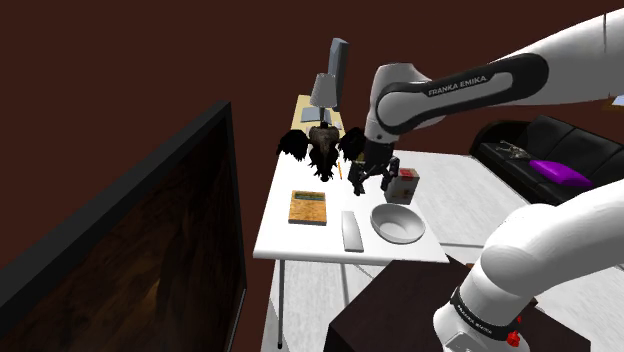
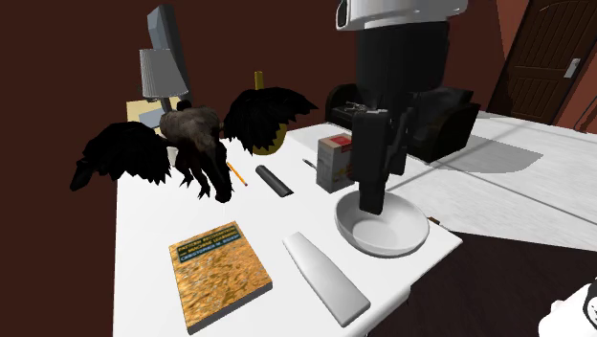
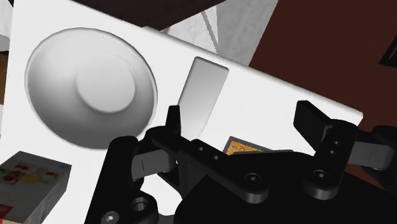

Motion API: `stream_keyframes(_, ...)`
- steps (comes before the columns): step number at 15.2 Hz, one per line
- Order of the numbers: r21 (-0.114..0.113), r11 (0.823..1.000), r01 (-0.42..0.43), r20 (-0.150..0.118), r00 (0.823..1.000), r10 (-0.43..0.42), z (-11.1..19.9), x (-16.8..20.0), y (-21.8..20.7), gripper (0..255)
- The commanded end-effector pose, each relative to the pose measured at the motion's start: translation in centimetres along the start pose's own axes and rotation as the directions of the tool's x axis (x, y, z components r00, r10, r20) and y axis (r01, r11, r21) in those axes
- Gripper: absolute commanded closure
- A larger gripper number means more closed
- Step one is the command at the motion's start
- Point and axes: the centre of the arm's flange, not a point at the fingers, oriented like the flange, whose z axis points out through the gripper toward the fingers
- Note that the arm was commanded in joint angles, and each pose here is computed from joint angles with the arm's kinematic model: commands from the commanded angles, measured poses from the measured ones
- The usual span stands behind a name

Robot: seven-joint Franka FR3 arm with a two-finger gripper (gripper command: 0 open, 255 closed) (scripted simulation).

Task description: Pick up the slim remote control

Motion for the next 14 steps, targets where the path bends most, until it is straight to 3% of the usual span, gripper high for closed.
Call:
stream_keyframes(1, 0.001, 0.999, -0.047, -0.011, 0.999, 0.047, 2.3, 1.1, 0.2, 0)
stream_keyframes(7, 0.003, 0.983, -0.183, -0.035, 0.982, 0.183, 9.1, 4.7, 1.1, 0)
stream_keyframes(14, 0.009, 0.941, -0.337, -0.062, 0.939, 0.337, 17.0, 8.9, 2.7, 0)
